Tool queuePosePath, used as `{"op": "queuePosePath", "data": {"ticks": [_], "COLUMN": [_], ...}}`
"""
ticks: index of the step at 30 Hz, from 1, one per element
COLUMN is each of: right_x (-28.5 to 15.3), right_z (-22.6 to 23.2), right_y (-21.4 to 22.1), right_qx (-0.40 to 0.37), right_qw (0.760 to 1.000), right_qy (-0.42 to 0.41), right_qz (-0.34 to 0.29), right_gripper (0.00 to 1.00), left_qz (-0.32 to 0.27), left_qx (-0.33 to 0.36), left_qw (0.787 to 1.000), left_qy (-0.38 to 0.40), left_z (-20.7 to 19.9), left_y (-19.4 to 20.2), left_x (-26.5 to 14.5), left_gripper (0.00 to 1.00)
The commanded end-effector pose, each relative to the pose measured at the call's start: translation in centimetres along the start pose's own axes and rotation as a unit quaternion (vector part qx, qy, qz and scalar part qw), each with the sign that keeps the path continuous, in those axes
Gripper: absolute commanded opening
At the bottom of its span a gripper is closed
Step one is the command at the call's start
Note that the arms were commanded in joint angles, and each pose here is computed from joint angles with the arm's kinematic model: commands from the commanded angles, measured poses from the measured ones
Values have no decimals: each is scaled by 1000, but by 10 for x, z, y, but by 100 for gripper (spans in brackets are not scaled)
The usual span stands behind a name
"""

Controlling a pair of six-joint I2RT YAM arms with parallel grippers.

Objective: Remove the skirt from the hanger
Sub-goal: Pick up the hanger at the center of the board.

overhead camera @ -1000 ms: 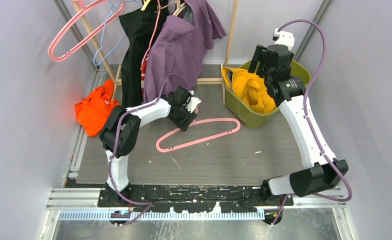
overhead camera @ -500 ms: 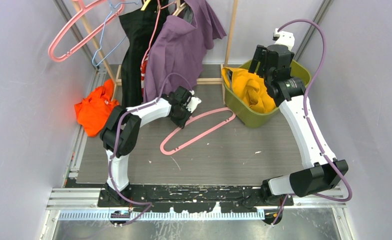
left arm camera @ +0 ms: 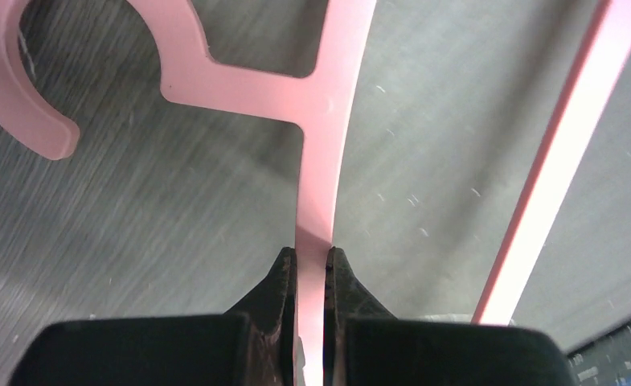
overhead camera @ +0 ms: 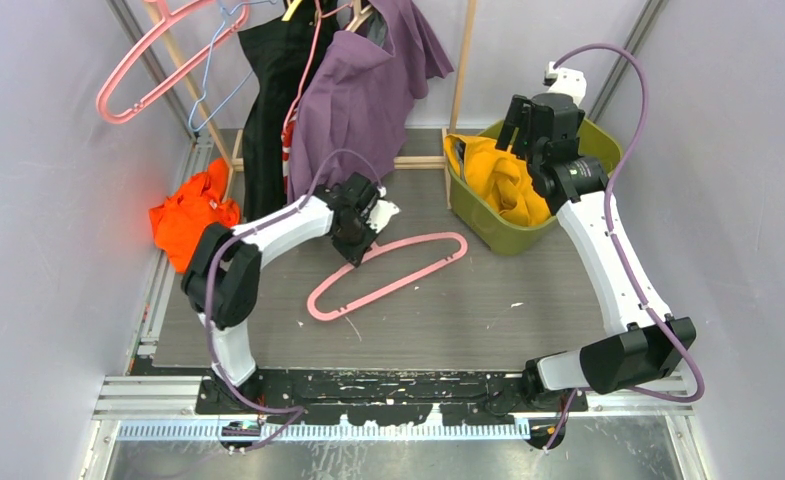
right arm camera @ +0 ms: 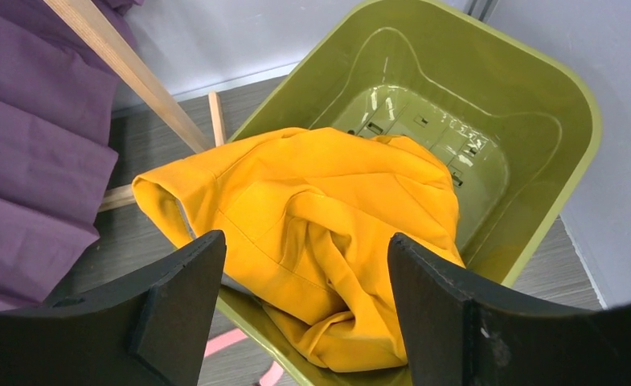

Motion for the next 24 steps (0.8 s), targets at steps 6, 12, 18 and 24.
{"op": "queuePosePath", "data": {"ticks": [6, 12, 18, 24], "right_x": [-8, -35, -75, -125], "right_z": [26, 69, 101, 131], "right_y": [-5, 6, 7, -2], "right_qx": [12, -74, -108, -123], "right_qw": [996, 980, 944, 885], "right_qy": [-85, -185, -311, -449], "right_qz": [-7, 3, 12, 2], "right_gripper": [74, 74, 75, 75], "left_qz": [-96, -183, -251, -284], "left_qx": [103, 148, 186, 235], "left_qw": [990, 972, 947, 927], "left_qy": [25, -29, -71, -71], "left_z": [-55, -58, -48, -47], "left_y": [7, 11, 13, 19], "left_x": [-122, -180, -224, -248], "left_gripper": [0, 0, 0, 0]}}
Point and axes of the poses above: each gripper's point midway between its finger pads, its own x axis out along the fingers, its own z axis along the line the jaws close on, y = z × x, the point moved 5 cm from there along -x, back along the fingers, and after that the axes turned 15 degrees about -x, right-handed, at the moved point
